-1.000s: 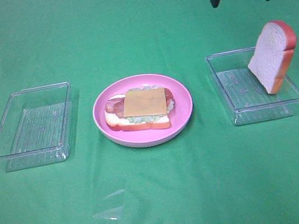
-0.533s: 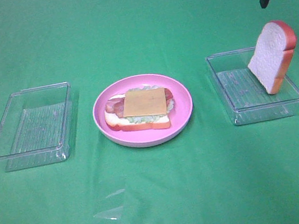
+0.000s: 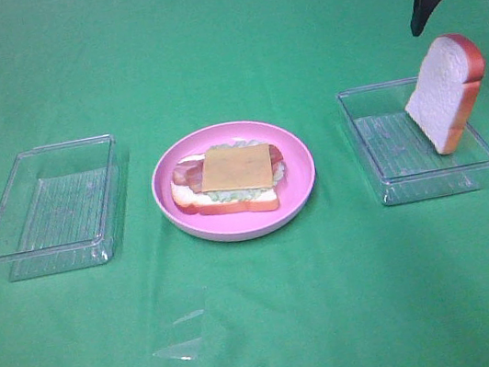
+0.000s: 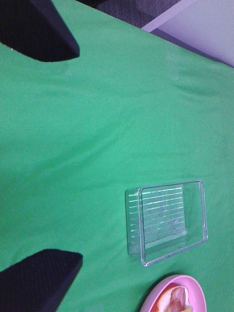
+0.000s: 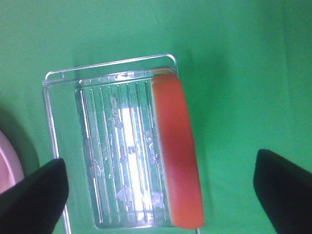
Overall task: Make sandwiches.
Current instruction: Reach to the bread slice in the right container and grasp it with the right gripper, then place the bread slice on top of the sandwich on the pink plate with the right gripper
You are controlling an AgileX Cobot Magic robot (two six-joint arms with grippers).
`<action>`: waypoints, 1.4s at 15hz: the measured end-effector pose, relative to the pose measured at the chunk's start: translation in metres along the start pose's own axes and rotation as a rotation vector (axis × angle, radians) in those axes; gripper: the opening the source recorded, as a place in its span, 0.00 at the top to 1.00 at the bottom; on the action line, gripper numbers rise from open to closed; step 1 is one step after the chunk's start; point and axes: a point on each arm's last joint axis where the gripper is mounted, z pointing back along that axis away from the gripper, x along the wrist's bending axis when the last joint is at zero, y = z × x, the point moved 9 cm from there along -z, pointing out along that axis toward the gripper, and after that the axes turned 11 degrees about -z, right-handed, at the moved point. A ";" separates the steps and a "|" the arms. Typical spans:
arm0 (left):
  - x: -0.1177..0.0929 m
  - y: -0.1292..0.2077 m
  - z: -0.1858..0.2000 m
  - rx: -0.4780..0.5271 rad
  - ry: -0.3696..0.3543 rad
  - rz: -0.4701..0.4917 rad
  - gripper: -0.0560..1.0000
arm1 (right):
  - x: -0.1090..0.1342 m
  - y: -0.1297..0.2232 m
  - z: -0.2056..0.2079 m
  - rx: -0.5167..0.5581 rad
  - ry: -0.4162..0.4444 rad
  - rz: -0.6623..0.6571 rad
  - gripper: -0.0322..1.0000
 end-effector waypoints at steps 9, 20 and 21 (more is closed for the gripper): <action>0.000 0.000 0.000 0.000 0.000 0.000 0.03 | -0.002 0.019 -0.049 0.161 0.004 -0.026 0.31; 0.000 0.000 0.000 0.000 0.000 0.000 0.03 | -0.005 0.024 -0.048 0.189 0.024 -0.030 0.75; 0.000 0.000 0.000 0.000 0.000 0.000 0.03 | -0.006 0.025 -0.047 0.194 0.025 -0.029 0.75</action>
